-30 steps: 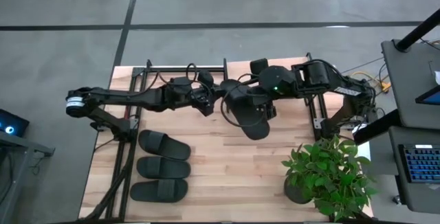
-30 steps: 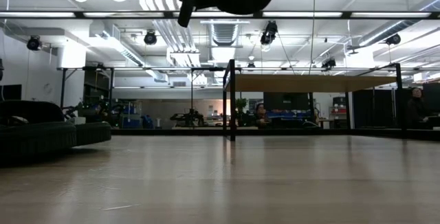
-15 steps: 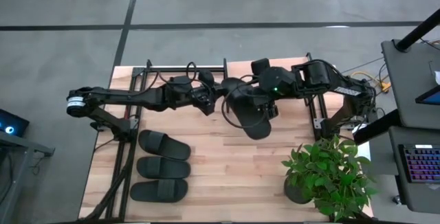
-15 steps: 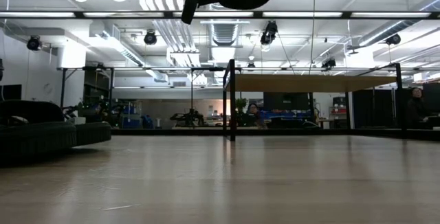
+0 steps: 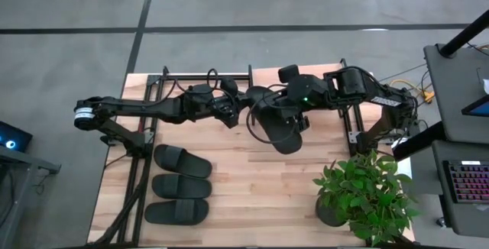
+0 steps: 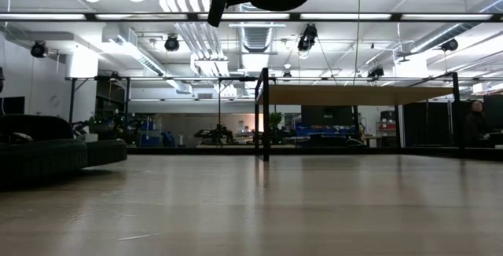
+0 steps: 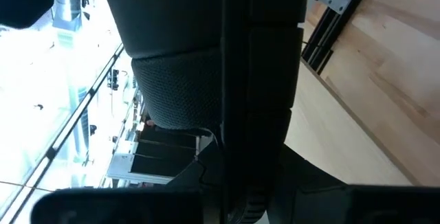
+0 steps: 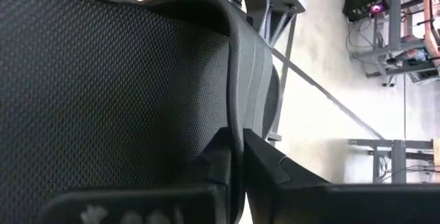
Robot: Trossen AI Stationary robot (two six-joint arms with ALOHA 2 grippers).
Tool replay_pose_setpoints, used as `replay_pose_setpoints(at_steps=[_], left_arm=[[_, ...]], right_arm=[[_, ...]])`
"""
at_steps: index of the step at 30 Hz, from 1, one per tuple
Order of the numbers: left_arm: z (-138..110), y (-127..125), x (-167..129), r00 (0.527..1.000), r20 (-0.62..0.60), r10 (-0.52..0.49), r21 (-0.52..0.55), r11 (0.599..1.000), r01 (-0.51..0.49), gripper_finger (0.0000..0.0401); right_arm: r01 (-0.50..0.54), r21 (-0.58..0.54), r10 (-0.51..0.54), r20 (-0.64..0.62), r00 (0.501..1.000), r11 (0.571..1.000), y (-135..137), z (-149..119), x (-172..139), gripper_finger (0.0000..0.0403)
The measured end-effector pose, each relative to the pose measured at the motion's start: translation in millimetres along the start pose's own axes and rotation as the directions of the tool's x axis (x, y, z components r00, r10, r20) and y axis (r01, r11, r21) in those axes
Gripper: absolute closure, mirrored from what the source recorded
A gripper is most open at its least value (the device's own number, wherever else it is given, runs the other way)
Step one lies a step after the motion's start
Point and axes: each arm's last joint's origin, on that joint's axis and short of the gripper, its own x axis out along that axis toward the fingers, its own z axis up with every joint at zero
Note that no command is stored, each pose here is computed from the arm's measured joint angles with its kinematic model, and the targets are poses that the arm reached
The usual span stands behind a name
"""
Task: Pick and place slides into the shelf
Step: Put the black slipper on the shelf
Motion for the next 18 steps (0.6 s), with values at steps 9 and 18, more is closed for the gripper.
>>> replay_pose_setpoints(at_steps=[9,18], left_arm=[[-1.7,4.4,-6.3,1.000,-0.011,-0.002,-0.281,0.960,-0.001,0.0248],[-9.1,-3.3,-29.9,0.996,-0.042,-0.076,-0.458,0.887,0.049,0.0191]], right_arm=[[0.088,0.004,-0.088,-0.051,0.995,0.996,-4.9,-3.4,-1.0,0.0393],[0.186,0.029,-0.183,-0.100,0.978,0.982,-17.2,-16.4,-9.4,0.0394]])
